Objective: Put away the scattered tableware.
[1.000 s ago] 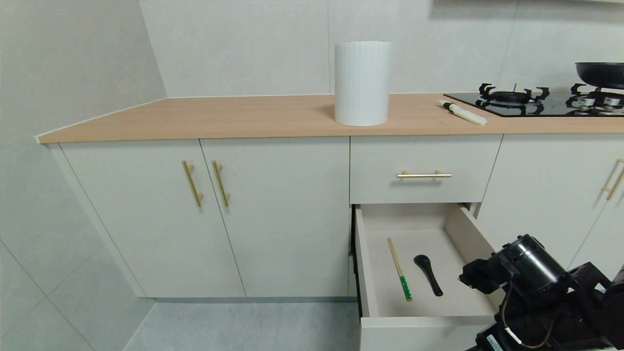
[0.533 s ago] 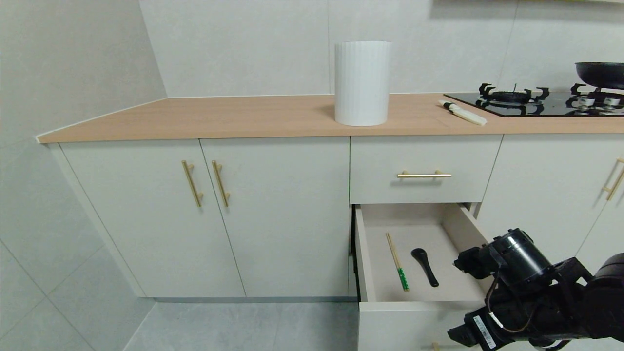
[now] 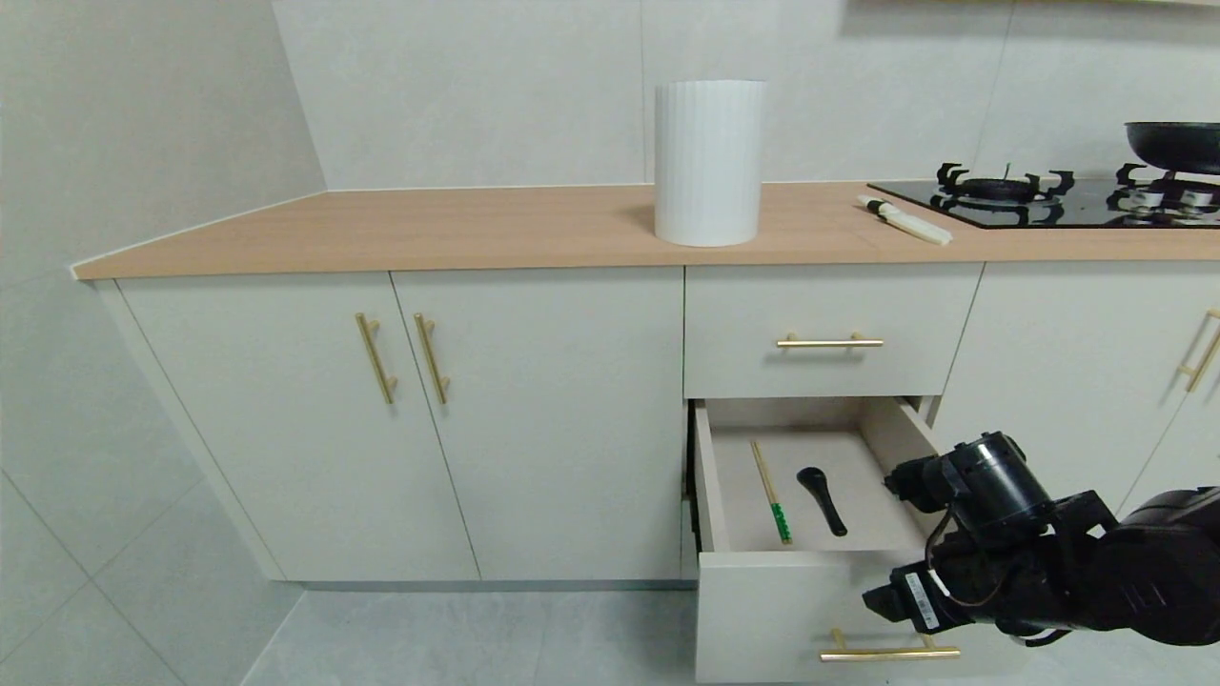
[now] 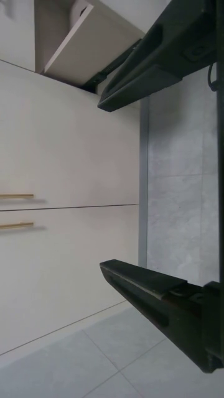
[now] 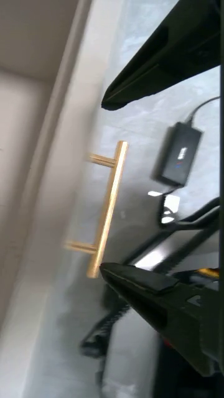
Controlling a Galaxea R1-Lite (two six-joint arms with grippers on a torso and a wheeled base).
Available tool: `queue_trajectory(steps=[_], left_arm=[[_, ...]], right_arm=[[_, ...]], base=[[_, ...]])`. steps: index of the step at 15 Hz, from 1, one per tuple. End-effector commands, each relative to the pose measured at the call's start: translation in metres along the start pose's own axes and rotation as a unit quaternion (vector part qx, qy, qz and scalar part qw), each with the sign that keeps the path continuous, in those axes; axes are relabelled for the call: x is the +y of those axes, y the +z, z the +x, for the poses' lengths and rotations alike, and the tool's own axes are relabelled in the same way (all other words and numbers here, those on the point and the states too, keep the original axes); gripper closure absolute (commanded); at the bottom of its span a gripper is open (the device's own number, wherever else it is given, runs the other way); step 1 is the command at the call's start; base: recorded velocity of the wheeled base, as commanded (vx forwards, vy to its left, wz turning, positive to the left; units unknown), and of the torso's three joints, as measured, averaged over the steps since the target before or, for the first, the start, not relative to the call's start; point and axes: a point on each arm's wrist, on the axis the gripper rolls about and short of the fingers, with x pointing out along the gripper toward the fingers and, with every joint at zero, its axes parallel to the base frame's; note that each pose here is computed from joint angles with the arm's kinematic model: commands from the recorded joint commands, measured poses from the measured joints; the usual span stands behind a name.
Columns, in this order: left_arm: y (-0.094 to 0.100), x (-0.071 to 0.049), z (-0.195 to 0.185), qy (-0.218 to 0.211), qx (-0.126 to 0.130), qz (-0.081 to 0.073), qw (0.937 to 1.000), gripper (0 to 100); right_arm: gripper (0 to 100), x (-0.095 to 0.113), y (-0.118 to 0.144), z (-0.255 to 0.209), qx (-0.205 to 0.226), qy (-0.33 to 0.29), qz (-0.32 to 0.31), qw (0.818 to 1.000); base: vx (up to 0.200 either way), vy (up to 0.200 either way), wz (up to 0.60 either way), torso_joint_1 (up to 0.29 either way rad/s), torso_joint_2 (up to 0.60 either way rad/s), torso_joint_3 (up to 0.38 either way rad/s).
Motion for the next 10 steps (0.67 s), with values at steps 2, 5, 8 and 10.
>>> queue_trajectory(steps=[2, 5, 8, 10], left_arm=[[0.000, 0.000, 0.000, 0.001, 0.000, 0.000, 1.0000, 0], [0.000, 0.000, 0.000, 0.000, 0.000, 0.000, 1.0000, 0], [0.000, 0.000, 0.000, 0.001, 0.000, 0.000, 1.0000, 0], [0.000, 0.000, 0.000, 0.001, 0.000, 0.000, 1.0000, 0]], right_arm=[[0, -0.006, 0.004, 0.008, -0.001, -0.009, 0.013, 1.000], [0, -0.015, 0.014, 0.028, 0.002, -0.028, 0.041, 0.999], [0, -0.018, 0.025, 0.048, -0.003, -0.042, 0.065, 0.997], [0, -0.019, 0.037, 0.057, -0.027, -0.052, 0.072, 0.996]], base=[[0.000, 0.000, 0.00, 0.000, 0.00, 0.000], [0.000, 0.000, 0.00, 0.000, 0.00, 0.000], [0.000, 0.000, 0.00, 0.000, 0.00, 0.000], [0.000, 0.000, 0.00, 0.000, 0.00, 0.000]])
